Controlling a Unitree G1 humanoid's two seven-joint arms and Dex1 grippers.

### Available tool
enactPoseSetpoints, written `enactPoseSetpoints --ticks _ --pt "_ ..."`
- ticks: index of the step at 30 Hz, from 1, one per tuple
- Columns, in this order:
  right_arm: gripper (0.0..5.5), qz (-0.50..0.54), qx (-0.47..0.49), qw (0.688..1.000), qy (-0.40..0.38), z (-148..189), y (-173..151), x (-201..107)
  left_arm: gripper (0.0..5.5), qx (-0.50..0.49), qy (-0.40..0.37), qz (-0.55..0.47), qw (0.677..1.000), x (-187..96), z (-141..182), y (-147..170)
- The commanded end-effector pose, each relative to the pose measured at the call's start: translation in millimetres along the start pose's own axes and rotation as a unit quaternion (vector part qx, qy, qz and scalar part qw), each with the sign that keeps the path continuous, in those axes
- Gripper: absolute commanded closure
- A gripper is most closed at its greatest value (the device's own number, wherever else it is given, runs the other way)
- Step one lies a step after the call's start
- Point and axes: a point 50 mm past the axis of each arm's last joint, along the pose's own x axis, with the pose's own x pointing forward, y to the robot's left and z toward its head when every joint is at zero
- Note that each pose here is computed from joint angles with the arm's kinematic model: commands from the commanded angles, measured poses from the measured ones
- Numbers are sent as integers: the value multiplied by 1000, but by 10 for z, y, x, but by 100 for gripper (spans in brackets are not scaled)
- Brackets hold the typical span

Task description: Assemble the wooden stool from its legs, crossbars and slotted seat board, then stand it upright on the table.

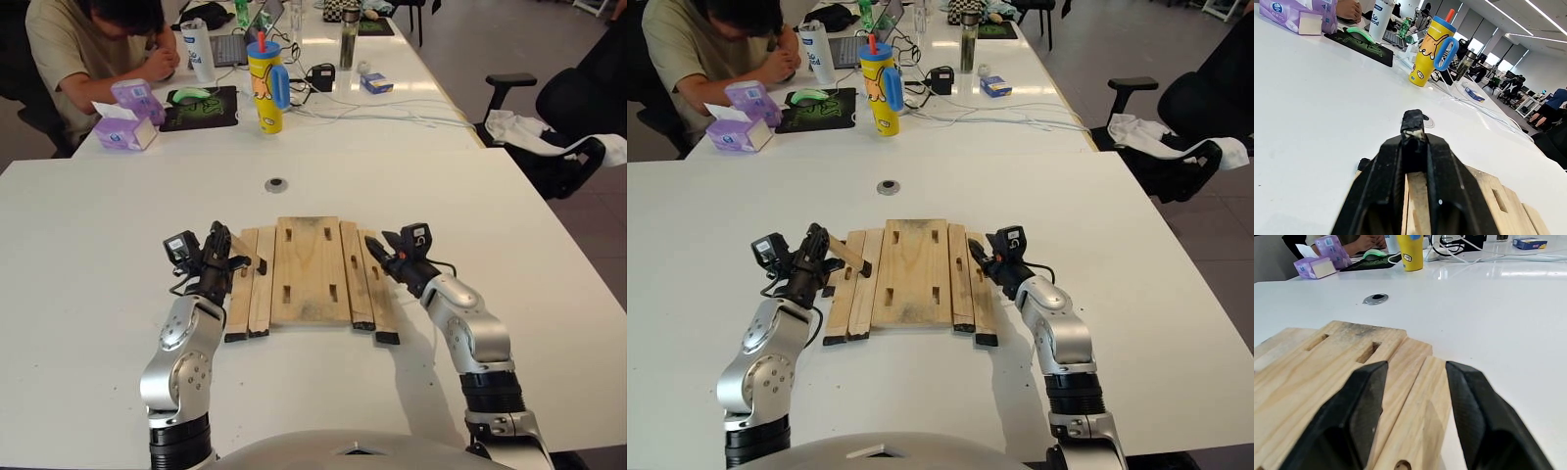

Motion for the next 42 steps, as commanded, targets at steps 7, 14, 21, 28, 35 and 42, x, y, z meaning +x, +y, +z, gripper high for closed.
enactPoseSetpoints --ticks 7,14,21,28,35,42 --pt "331 13 -30 999 19 19 51 11 508 245 94 40 964 -86 -456 185" --pt "331 21 -30 999 25 37 84 24 508 238 130 36 962 -198 -685 257" --pt "331 22 -34 999 25 62 86 63 508 269 145 -12 952 -158 -781 169" --pt "331 22 -36 999 21 58 106 91 508 275 129 -18 953 -97 -735 151" --pt "331 15 -32 999 24 -5 101 79 465 260 29 -29 965 -12 -430 37" --pt "331 22 -17 999 21 -28 167 108 397 252 -111 -78 958 34 90 -273"
